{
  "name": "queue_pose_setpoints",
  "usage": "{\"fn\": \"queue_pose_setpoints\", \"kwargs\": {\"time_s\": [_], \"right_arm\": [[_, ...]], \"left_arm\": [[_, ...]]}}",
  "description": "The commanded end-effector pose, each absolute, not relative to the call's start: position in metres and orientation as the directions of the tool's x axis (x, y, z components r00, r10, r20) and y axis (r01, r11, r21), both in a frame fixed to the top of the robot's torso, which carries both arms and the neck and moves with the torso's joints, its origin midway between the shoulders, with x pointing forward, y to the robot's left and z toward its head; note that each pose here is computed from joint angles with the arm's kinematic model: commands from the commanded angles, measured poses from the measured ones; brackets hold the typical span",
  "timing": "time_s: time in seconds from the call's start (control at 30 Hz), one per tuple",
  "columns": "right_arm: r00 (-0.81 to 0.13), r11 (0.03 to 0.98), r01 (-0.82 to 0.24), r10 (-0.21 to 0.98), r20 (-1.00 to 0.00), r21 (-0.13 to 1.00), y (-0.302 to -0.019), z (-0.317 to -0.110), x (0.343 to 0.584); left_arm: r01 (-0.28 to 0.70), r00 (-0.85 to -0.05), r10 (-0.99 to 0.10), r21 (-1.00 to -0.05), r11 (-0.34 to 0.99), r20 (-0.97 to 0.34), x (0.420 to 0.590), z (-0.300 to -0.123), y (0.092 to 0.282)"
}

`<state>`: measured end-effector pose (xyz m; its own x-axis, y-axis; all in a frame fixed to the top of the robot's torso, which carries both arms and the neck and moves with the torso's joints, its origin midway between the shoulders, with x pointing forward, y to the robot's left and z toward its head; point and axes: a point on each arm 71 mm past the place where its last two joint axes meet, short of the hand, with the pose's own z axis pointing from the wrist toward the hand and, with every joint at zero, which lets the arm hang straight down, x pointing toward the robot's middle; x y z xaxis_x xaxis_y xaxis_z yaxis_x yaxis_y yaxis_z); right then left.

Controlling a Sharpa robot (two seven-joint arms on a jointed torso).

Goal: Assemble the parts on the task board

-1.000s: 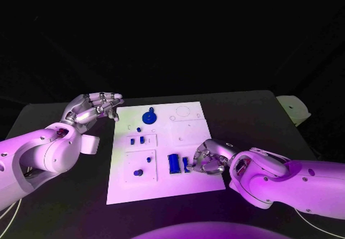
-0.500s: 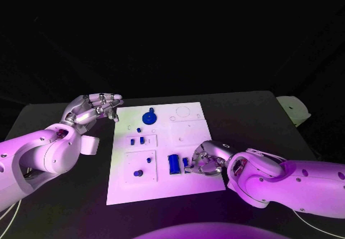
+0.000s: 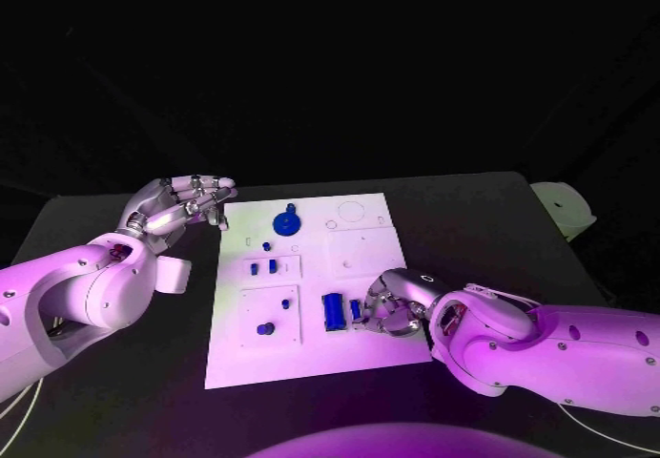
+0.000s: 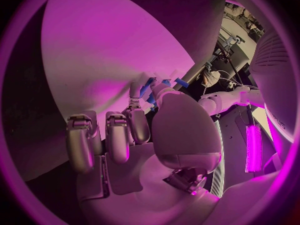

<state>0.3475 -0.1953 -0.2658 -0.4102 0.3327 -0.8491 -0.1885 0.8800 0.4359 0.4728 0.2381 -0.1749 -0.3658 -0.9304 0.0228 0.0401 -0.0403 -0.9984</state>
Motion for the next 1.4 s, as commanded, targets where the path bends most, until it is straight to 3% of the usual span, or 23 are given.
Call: {"fn": "queue_pose_setpoints", "kwargs": {"time_s": [0.03, 0.23, 0.47, 0.63, 0.97, 1.17, 1.33, 1.37, 1.4], "right_arm": [[-0.382, 0.885, -0.190, 0.332, -0.862, 0.425, -0.199, -0.266, 0.347], [-0.363, 0.809, -0.208, 0.458, -0.812, 0.549, -0.204, -0.255, 0.346], [-0.359, 0.628, -0.232, 0.654, -0.665, 0.743, -0.217, -0.232, 0.366], [-0.343, 0.509, -0.168, 0.773, -0.534, 0.844, -0.234, -0.225, 0.401], [-0.213, 0.266, -0.044, 0.939, -0.269, 0.963, -0.257, -0.222, 0.485], [-0.173, 0.217, -0.042, 0.960, -0.221, 0.975, -0.257, -0.226, 0.517], [-0.176, 0.209, -0.054, 0.961, -0.215, 0.976, -0.252, -0.228, 0.528], [-0.138, 0.287, -0.037, 0.947, -0.289, 0.957, -0.255, -0.228, 0.527], [-0.138, 0.286, -0.037, 0.948, -0.288, 0.958, -0.255, -0.228, 0.527]], "left_arm": [[0.045, -0.377, -0.926, -0.998, -0.052, 0.031, 0.473, -0.174, 0.237], [0.044, -0.375, -0.926, -0.998, -0.052, 0.031, 0.474, -0.175, 0.238], [0.032, -0.362, -0.931, -0.998, -0.057, 0.041, 0.476, -0.181, 0.239], [0.037, -0.337, -0.940, -0.998, -0.057, 0.042, 0.481, -0.188, 0.240], [0.075, -0.245, -0.967, -0.993, -0.089, 0.068, 0.503, -0.204, 0.246], [0.097, -0.188, -0.979, -0.991, -0.095, 0.076, 0.518, -0.211, 0.244], [0.103, -0.163, -0.984, -0.990, -0.092, 0.074, 0.527, -0.216, 0.237], [0.068, -0.197, -0.979, -0.995, -0.070, 0.056, 0.525, -0.218, 0.237], [0.068, -0.197, -0.979, -0.995, -0.070, 0.056, 0.525, -0.218, 0.237]]}}
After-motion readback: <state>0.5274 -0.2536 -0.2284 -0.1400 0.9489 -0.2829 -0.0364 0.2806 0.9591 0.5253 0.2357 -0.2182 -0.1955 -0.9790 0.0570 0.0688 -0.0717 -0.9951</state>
